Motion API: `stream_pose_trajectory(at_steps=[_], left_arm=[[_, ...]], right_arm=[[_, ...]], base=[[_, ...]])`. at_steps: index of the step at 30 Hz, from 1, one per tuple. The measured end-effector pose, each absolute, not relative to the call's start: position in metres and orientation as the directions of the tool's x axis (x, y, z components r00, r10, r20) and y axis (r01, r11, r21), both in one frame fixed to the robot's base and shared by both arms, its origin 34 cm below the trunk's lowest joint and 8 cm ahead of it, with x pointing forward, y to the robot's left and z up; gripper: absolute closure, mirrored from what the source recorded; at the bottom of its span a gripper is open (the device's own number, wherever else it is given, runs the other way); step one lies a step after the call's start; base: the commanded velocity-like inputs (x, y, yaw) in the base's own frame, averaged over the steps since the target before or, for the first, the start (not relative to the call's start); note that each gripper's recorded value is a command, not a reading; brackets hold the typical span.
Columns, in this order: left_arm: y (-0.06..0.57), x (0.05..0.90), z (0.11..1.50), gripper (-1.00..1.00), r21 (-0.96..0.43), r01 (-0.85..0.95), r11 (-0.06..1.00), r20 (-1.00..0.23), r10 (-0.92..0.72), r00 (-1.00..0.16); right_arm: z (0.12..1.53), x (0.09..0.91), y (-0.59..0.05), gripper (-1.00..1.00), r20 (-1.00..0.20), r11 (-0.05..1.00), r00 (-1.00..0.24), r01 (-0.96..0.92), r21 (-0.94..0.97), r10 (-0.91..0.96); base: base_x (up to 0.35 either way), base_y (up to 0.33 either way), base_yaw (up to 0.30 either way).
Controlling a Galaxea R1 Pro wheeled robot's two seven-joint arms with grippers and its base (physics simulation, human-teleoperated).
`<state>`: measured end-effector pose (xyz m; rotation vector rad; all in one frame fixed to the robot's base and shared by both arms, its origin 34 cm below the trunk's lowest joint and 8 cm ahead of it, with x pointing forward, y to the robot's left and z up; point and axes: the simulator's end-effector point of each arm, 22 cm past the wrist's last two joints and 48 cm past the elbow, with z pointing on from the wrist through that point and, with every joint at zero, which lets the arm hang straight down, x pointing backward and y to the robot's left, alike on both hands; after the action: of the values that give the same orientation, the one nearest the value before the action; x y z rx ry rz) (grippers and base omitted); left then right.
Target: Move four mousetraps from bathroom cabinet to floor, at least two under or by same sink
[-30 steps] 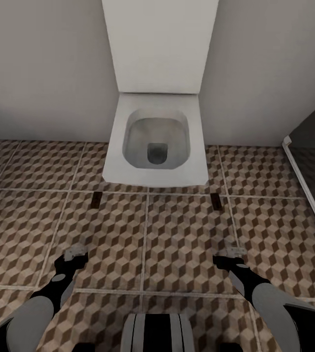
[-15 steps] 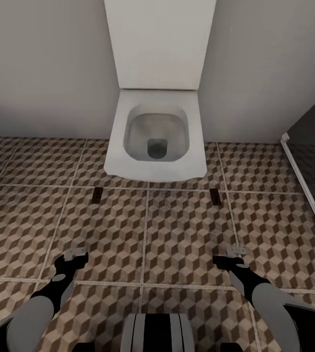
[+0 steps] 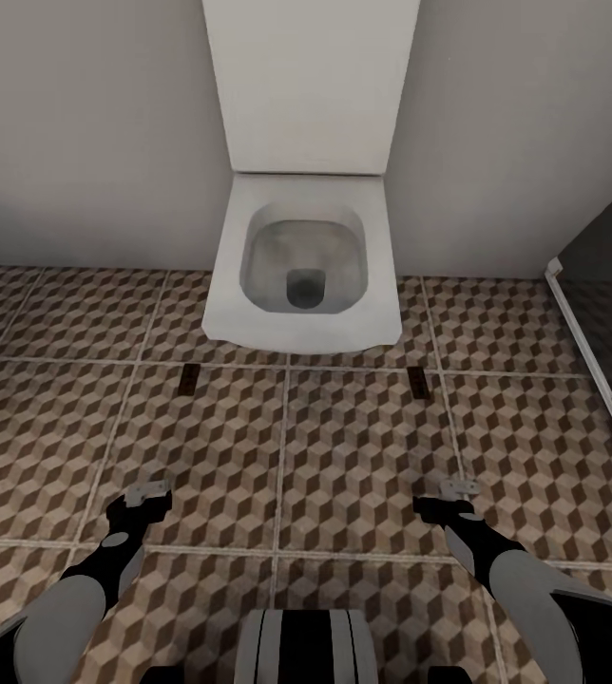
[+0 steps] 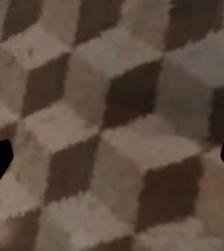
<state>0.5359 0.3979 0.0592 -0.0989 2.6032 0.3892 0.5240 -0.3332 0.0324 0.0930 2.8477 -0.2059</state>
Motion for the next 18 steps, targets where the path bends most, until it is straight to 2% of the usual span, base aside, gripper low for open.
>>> stream_pose_trajectory(at_steps=[18], left_arm=[[0.3990,0.5435,0.0689,-1.00,0.253,-0.157,0.955,-0.509,-0.006,-0.861]], right_arm=[[0.0420,0.5331,-0.3342,-1.00,-0.304,0.987,-0.952,0.088,-0.131,0.044]], base=[[0.000,0.000,0.000]])
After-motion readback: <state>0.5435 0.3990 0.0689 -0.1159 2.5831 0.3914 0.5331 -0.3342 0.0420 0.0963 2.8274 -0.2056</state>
